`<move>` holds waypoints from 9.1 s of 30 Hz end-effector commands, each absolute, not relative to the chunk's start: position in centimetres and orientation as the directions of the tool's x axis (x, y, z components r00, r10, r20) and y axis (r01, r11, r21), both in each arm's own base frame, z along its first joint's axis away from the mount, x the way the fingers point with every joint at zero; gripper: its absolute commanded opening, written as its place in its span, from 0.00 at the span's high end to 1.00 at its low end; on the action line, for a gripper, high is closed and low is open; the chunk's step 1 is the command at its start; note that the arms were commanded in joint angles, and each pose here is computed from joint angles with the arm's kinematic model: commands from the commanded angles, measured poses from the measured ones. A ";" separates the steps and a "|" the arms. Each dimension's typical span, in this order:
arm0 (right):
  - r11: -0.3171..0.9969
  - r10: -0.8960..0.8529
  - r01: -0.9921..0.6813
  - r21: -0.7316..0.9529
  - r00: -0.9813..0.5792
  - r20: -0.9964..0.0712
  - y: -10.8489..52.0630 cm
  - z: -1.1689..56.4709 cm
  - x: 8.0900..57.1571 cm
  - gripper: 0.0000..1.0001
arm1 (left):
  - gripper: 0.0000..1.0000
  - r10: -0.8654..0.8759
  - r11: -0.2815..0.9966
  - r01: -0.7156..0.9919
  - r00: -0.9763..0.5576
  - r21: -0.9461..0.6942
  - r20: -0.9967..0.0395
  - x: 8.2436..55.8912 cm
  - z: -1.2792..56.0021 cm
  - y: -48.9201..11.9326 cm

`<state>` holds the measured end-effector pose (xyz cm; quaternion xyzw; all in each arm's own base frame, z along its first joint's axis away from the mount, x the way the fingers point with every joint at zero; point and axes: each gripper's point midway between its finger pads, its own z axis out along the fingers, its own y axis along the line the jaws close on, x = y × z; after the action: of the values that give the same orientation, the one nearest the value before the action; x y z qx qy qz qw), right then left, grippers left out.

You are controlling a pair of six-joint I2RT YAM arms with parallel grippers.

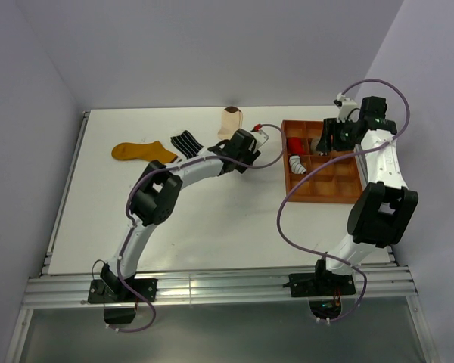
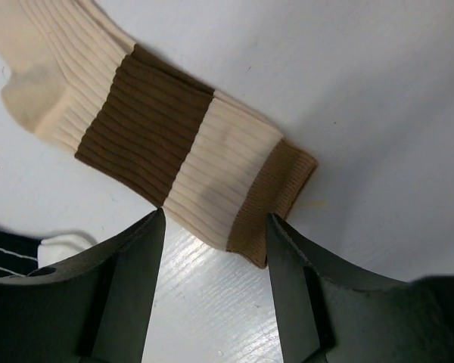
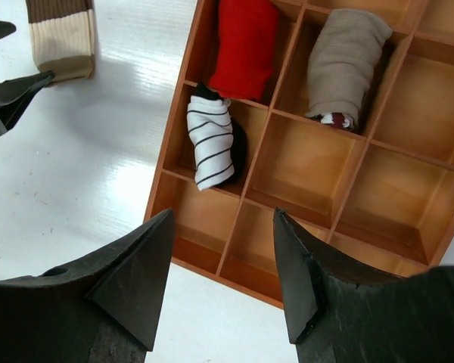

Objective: Roll the socks
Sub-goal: Move the sock to the center of the board, then roll the sock at the center of the board.

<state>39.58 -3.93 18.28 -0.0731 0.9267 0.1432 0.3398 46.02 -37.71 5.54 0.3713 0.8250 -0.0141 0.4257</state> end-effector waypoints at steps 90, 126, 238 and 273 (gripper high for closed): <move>-0.174 -0.759 -0.834 -0.524 0.453 -0.467 23.9 5.0 18.5 0.47 | 0.53 0.308 0.395 0.414 -0.901 -0.820 -0.306 26.4 11.8 -37.1; -0.222 -0.871 -0.972 -0.079 0.234 -0.432 24.5 1.1 17.7 0.85 | 0.60 0.233 0.496 0.293 -0.952 -0.817 -0.200 26.5 6.5 -36.3; 0.287 -0.641 -0.694 0.660 -0.651 -0.406 21.4 5.7 25.5 0.66 | 1.00 0.036 0.525 0.440 -0.867 -0.728 -0.498 20.6 2.3 -35.9; -0.003 -0.777 -0.919 -0.394 0.250 -0.577 22.3 3.8 18.8 0.55 | 1.00 -0.038 0.658 -0.067 -0.998 -0.750 0.056 20.4 -1.0 -33.6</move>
<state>17.48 21.35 3.36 -0.6997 0.6199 0.1279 0.3314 21.47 -35.39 1.99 -0.0089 0.8836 -0.4680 0.0107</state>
